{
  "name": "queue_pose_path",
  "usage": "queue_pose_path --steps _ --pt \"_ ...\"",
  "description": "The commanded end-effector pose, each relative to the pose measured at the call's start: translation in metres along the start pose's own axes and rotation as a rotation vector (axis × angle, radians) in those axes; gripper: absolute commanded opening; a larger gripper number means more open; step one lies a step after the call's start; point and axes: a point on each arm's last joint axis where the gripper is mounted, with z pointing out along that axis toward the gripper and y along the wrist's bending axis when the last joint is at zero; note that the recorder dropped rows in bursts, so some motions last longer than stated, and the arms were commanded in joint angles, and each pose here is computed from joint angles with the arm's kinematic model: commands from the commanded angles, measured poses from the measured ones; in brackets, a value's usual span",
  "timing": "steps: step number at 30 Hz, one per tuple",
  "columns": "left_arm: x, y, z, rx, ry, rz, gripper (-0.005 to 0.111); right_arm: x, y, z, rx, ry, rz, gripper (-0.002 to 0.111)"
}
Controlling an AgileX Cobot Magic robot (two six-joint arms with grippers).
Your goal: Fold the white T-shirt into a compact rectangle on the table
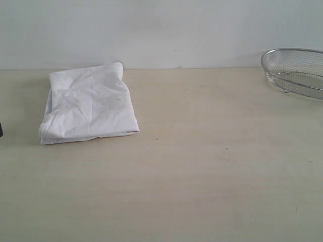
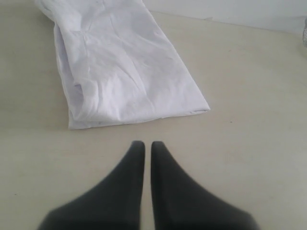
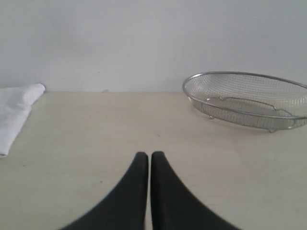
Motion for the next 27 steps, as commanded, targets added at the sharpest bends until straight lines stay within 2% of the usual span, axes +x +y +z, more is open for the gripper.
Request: queue_pose_path --steps 1,5,10,27 --pt "0.001 0.000 -0.001 -0.001 -0.004 0.001 0.005 0.024 -0.005 0.004 0.041 0.051 -0.020 0.000" --pt "0.001 0.000 -0.001 -0.001 -0.004 0.001 0.005 0.034 -0.006 0.006 0.043 0.086 -0.027 0.000" --pt "0.001 0.000 -0.001 -0.001 -0.004 0.001 0.005 0.039 -0.006 0.007 0.039 0.105 -0.124 0.000" --pt "0.001 0.000 -0.001 -0.002 -0.005 0.001 0.005 0.040 -0.005 0.008 0.023 0.105 -0.078 0.000"
